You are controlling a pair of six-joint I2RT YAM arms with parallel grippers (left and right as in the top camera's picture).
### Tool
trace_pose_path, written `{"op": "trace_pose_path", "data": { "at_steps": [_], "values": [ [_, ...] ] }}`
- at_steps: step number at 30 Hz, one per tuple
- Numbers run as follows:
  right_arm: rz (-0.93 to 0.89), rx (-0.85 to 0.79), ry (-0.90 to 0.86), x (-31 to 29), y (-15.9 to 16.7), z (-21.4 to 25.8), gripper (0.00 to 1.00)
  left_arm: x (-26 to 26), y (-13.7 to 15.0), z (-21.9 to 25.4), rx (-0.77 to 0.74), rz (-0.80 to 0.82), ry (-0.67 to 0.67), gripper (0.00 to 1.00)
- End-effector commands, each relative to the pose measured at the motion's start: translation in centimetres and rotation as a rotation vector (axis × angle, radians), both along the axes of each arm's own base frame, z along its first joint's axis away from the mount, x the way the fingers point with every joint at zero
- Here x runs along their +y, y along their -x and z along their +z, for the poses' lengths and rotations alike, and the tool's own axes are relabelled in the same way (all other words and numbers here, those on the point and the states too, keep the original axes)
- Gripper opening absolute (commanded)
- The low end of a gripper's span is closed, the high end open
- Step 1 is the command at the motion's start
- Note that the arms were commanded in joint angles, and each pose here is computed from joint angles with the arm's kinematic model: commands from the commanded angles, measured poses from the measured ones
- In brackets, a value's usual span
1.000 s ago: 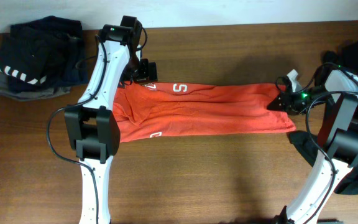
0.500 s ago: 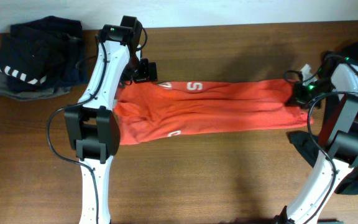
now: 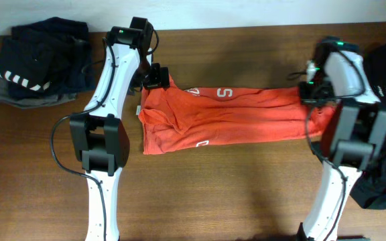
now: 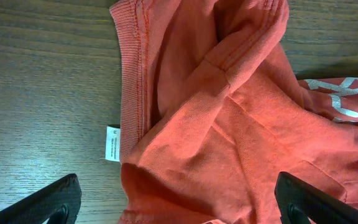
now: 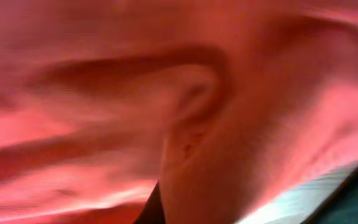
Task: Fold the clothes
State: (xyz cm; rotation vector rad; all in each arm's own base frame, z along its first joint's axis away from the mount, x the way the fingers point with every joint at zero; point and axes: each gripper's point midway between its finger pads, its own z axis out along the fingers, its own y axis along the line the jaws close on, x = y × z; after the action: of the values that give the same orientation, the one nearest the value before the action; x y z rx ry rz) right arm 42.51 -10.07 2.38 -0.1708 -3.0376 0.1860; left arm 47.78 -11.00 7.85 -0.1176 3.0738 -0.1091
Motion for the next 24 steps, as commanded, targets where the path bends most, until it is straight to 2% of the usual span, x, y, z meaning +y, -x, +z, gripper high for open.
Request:
{"op": "trace_pose_path", "data": {
  "at_steps": [1, 10, 11, 13, 14, 17, 24],
  "values": [
    [0.026, 0.002, 0.1, 2.6, -0.9, 0.1, 0.04, -0.2, 0.1, 0.6, -0.009, -0.018, 0.011, 0.99],
    [0.122, 0.016, 0.155, 8.9, -0.7, 0.4, 0.05, -0.3, 0.1, 0.6, -0.01, -0.018, 0.011, 0.99],
    [0.13, 0.019, 0.155, 9.4, -0.6, 0.4, 0.09, -0.3, 0.1, 0.6, -0.01, -0.018, 0.011, 0.99],
    [0.137, 0.024, 0.157, 10.0, -0.4, 0.5, 0.39, -0.2, 0.1, 0.6, -0.01, -0.018, 0.011, 0.99],
    [0.144, 0.026, 0.157, 10.3, -0.4, 0.5, 0.44, -0.2, 0.1, 0.7, -0.01, -0.018, 0.011, 0.99],
    [0.142, 0.024, 0.157, 10.5, -0.3, 0.5, 0.51, -0.2, 0.1, 0.6, -0.01, -0.018, 0.011, 0.99],
    [0.092, 0.017, 0.158, 9.9, -0.4, 0.8, 0.5, -0.3, 0.1, 0.6, -0.01, -0.018, 0.011, 0.99]
  ]
}}
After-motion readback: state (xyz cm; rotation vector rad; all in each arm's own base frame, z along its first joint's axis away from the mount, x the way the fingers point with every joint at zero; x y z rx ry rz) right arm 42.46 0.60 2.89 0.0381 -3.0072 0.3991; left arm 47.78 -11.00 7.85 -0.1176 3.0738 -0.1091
